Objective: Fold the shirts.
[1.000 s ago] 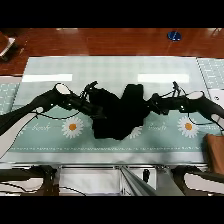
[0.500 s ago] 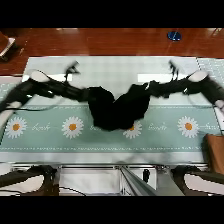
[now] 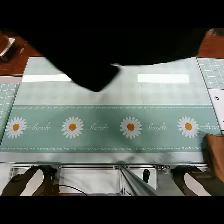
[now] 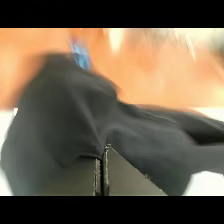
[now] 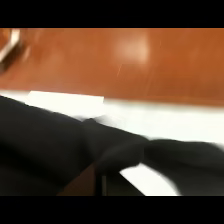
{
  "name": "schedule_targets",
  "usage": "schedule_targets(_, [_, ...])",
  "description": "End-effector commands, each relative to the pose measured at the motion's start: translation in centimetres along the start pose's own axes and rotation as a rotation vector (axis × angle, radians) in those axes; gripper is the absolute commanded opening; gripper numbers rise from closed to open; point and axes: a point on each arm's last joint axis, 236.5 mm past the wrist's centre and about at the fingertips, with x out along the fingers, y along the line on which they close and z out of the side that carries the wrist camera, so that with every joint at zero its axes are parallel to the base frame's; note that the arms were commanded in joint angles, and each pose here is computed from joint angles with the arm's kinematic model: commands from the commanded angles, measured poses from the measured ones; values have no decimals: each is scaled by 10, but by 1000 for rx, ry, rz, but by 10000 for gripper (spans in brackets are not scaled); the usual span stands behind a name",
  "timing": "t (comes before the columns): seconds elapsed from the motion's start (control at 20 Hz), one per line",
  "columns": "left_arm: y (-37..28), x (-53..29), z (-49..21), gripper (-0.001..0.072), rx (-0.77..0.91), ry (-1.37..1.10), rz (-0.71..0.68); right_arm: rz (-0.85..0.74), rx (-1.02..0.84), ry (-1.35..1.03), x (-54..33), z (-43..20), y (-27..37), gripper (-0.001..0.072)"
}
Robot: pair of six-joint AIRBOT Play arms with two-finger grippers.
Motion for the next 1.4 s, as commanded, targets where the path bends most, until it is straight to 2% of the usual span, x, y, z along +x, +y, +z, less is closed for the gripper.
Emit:
schedule_targets(0.0, [-39, -89, 67, 14, 173, -289, 147, -109, -130, -164, -108, 21, 22, 22])
schedule_targets(0.1, [-63, -122, 70, 14, 283, -352, 220, -119, -158, -228, -153, 17, 39, 22])
schedule_targets(0.2, [-97, -144, 64, 14, 360, -385, 212, -128, -167, -241, -184, 3, 49, 22])
schedule_targets(0.35, [-125, -167, 42, 14, 475, -361, 223, -139, -136, -130, -202, -38, 52, 22])
schedule_targets(0.45, [-124, -169, 24, 14, 489, -292, 211, -142, -93, -13, -198, -69, 48, 22])
schedule_targets(0.6, [-103, -146, -4, 14, 434, -169, 171, -80, -32, 213, -172, -122, 48, 22])
schedule_targets(0.75, [-55, -102, -46, 14, 304, -8, 160, 23, 41, 376, -132, -166, 51, 22])
schedule_targets(0.85, [-15, -67, -79, 14, 199, 114, 165, 35, 100, 450, -98, -196, 36, 22])
schedule_targets(1.05, [43, 10, -146, 14, 67, 346, 138, -17, 247, 471, -10, -244, -14, 22])
schedule_targets(1.25, [79, 86, -200, 14, -6, 447, 139, -69, 345, 399, 84, -242, -64, 22])
schedule_targets(1.35, [90, 111, -234, 14, -33, 511, 141, -88, 453, 354, 136, -249, -90, 22])
